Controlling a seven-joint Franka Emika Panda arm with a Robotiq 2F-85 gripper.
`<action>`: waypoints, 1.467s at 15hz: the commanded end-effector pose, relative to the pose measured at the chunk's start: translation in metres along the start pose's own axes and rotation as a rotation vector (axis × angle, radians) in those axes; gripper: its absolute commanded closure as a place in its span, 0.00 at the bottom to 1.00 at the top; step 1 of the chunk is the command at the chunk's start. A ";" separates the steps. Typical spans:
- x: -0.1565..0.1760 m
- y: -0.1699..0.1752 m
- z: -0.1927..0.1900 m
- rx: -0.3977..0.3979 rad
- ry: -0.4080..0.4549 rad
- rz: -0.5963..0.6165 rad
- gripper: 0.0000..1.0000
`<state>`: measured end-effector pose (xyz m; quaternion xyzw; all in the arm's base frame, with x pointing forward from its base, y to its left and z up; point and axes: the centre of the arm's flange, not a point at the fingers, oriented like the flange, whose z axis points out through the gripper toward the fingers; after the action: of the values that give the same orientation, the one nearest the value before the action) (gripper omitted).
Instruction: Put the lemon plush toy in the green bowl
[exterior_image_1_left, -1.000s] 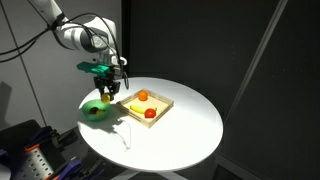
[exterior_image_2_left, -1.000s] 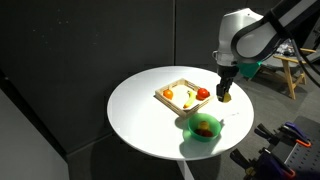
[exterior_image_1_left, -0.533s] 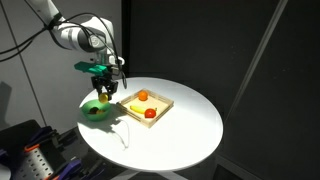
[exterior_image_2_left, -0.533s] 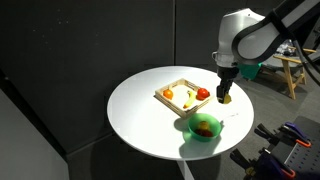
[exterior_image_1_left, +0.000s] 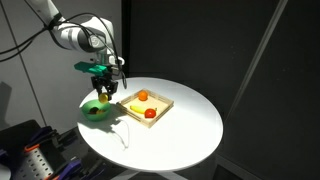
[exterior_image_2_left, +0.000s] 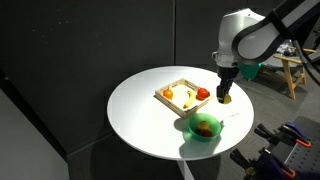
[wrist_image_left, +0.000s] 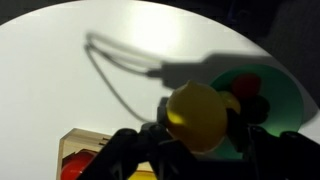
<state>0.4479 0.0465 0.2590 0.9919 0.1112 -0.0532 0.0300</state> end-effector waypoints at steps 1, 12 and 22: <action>0.000 -0.002 -0.001 0.003 0.003 -0.004 0.66; 0.004 -0.041 -0.001 -0.004 0.005 -0.072 0.66; 0.005 -0.065 0.026 -0.001 -0.011 -0.119 0.66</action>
<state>0.4373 0.0994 0.2381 0.9828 0.1697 -0.0664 0.0293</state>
